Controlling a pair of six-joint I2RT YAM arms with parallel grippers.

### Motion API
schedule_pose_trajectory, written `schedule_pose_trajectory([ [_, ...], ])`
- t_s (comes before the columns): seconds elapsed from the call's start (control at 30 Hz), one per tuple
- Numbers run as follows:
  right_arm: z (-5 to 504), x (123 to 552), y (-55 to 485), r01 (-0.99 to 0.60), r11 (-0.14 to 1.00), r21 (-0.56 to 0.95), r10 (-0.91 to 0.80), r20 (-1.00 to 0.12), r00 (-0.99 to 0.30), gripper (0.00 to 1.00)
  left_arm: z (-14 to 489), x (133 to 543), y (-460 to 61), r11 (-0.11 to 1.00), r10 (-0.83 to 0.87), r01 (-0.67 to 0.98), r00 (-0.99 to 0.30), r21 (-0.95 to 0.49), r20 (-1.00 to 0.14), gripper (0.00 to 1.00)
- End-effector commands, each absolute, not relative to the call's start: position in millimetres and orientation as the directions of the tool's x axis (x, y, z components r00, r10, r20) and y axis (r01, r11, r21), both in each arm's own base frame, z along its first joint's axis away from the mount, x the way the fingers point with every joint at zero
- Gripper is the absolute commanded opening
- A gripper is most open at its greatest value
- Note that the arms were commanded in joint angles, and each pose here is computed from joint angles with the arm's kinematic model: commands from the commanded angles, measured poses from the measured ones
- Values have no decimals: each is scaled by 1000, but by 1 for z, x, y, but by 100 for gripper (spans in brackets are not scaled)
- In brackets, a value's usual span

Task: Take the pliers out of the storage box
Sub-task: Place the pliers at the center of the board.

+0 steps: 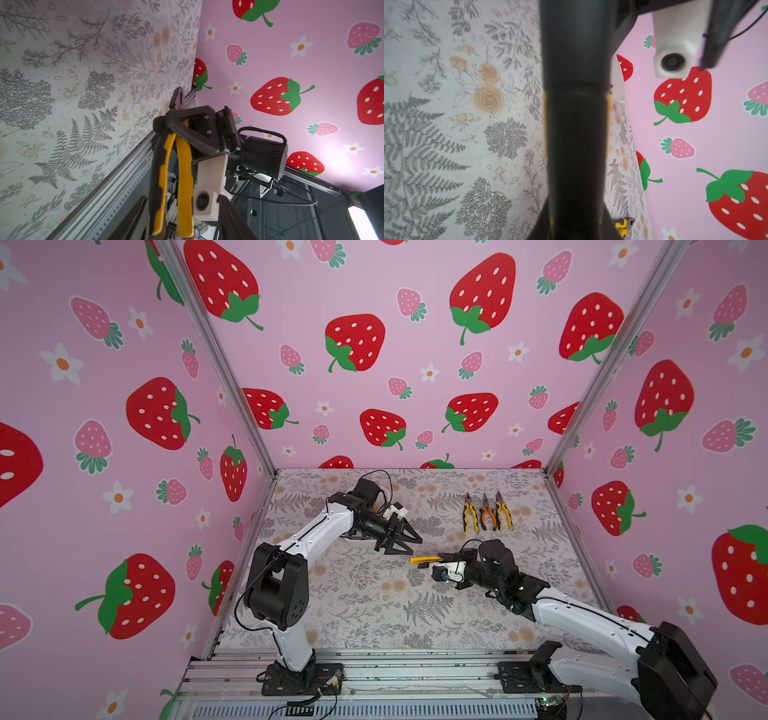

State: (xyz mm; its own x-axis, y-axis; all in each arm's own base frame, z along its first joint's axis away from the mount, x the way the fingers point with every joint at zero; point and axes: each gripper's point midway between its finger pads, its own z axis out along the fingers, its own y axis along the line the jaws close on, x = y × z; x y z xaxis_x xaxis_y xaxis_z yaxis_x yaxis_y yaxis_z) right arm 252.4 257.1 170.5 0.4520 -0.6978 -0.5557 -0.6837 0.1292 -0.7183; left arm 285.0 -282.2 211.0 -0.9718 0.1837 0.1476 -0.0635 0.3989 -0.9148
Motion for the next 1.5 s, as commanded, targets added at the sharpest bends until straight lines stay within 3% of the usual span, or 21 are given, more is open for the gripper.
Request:
schedule_pose_trajectory([
  [0.0,226,243,275,-660,183,-728,-552,-632,544,0,215,293,-274,411,174,-54,-975,-910,137,54],
  [0.4,217,280,289,-582,240,-777,-585,-594,552,0,251,268,-302,244,234,-84,-962,-966,143,54],
  [0.97,252,281,280,-428,336,-839,-559,-543,626,0,245,233,-301,265,278,-95,-946,-960,170,50],
  [1.47,237,278,285,-485,325,-812,-537,-580,613,0,263,231,-304,227,282,-82,-948,-970,146,45],
])
